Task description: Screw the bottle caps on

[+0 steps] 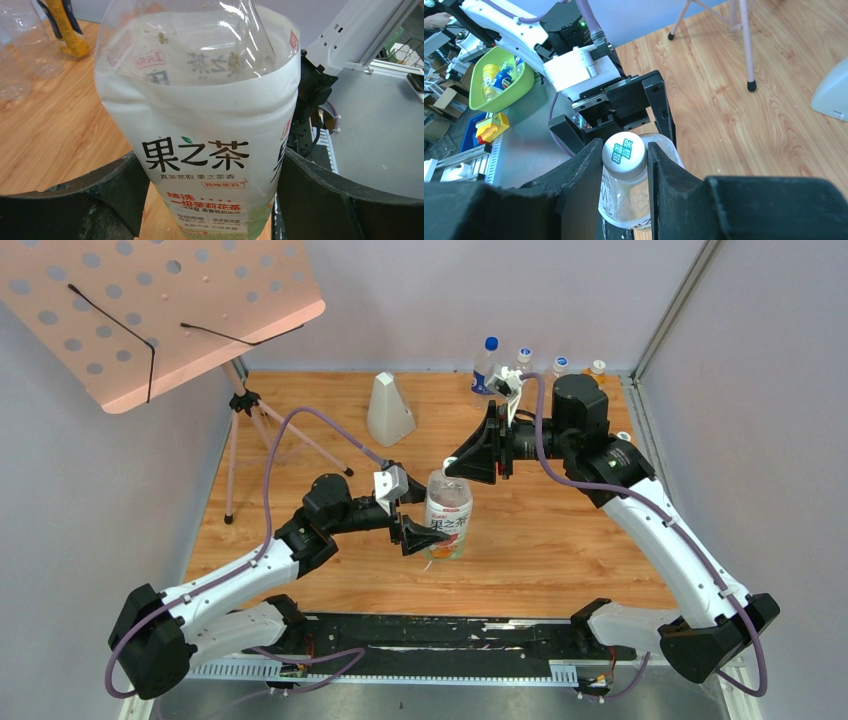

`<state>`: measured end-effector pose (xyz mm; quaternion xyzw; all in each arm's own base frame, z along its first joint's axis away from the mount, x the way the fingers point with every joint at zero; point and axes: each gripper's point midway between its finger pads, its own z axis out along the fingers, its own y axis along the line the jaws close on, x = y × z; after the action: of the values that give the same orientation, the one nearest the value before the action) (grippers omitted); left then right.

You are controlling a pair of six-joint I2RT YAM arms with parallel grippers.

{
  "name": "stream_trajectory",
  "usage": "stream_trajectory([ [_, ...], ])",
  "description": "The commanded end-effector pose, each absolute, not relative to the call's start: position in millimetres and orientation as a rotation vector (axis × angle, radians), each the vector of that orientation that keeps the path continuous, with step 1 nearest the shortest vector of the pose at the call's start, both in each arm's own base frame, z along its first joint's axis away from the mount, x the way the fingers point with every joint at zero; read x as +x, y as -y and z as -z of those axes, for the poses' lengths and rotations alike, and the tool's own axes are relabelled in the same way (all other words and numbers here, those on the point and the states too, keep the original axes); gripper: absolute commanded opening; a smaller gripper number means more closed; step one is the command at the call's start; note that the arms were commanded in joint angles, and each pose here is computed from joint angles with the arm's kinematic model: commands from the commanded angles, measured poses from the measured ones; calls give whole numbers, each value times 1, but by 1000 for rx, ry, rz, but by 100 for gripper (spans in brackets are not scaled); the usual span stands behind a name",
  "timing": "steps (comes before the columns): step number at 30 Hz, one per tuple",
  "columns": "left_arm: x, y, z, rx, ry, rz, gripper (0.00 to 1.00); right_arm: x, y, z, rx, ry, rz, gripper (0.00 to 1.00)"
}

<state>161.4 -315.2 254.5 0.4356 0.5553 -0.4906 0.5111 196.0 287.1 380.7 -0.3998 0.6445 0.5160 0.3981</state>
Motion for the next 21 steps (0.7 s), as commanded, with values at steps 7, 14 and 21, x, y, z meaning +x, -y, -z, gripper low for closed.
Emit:
stream_trajectory([
  [7,166,312,-293,992,-1207,1133,3,191,-292,-370,-1037,-1649,-1352,17],
  [14,185,305,-309,865,-1191,1027,2,203,-292,-358,-951,-1735,-1312,17],
  [21,161,318,-317,933,-1052,1154,2,176,-294,-372,-1074,-1596,-1446,17],
])
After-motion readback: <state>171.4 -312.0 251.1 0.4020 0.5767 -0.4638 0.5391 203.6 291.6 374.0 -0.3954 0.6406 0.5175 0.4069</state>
